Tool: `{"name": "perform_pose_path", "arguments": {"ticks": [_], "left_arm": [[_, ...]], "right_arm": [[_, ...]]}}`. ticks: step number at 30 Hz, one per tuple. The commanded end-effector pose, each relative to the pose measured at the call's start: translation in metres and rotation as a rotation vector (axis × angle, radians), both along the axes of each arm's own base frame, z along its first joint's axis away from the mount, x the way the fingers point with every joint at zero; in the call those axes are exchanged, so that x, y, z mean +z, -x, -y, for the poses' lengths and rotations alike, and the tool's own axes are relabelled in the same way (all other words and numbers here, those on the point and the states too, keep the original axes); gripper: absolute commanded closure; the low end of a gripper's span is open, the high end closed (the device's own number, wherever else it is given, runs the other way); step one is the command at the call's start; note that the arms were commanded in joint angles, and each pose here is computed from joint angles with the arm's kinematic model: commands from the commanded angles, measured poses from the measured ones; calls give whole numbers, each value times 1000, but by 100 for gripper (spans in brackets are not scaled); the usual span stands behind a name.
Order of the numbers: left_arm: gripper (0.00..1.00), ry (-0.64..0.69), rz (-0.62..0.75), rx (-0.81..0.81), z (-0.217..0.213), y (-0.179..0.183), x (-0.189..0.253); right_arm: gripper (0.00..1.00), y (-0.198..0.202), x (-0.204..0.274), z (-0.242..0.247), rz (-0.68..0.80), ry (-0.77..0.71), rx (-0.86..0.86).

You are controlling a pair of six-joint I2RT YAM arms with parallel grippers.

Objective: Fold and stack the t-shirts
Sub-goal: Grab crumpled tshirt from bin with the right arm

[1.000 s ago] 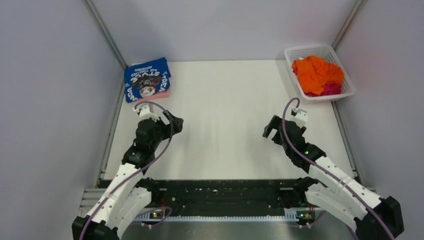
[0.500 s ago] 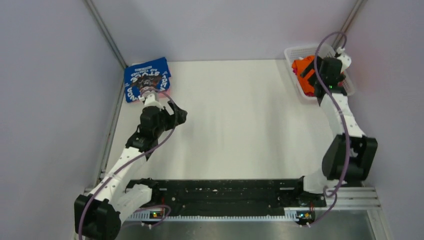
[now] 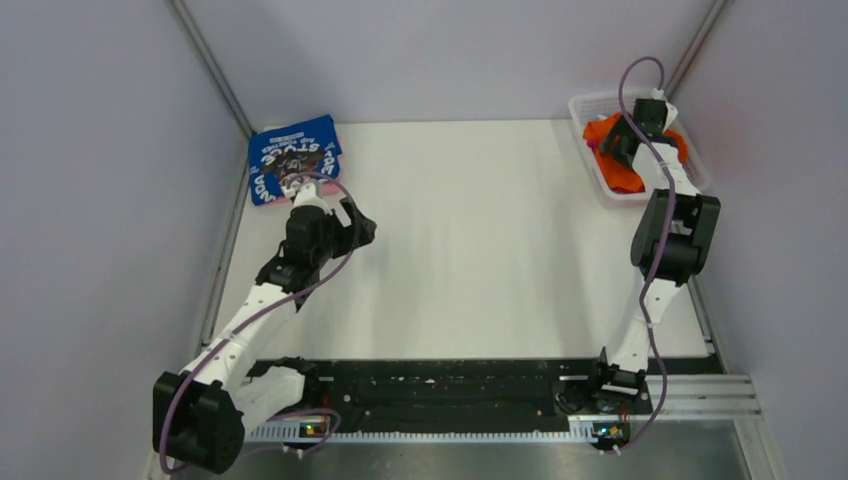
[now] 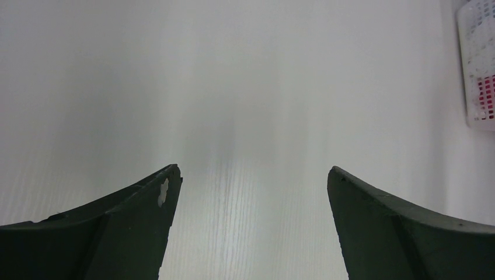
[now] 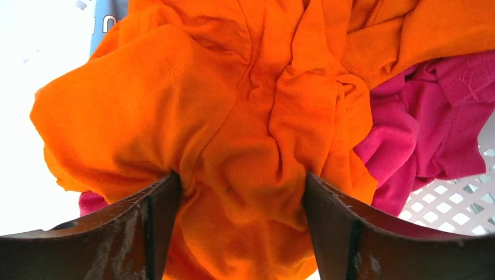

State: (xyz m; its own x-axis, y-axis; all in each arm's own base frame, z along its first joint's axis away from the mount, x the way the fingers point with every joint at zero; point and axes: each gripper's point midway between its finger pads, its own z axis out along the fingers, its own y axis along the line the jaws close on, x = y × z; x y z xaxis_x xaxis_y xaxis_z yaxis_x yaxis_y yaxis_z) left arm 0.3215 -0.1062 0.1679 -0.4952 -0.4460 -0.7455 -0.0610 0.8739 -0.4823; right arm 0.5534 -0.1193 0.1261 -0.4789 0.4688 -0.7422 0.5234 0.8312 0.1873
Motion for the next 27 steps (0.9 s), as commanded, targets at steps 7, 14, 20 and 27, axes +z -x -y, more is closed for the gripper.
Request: {"name": "perform_pose_path", "arguments": {"ticks": [7,14,20,27], "left_arm": [[1,11,46,9,0,-3,21],[1,17,68,9,-1,-1,30],[1,27,83,12,-2,1,34],[1,30,108,12,-1,-1,44]], "right_arm": [[83,-22,45,21,121,88,-31],[100,-18,136,44,250,215,-72],[100,-4,223,57,373,304,-89],[100,13,355,39,684,361,-26]]}}
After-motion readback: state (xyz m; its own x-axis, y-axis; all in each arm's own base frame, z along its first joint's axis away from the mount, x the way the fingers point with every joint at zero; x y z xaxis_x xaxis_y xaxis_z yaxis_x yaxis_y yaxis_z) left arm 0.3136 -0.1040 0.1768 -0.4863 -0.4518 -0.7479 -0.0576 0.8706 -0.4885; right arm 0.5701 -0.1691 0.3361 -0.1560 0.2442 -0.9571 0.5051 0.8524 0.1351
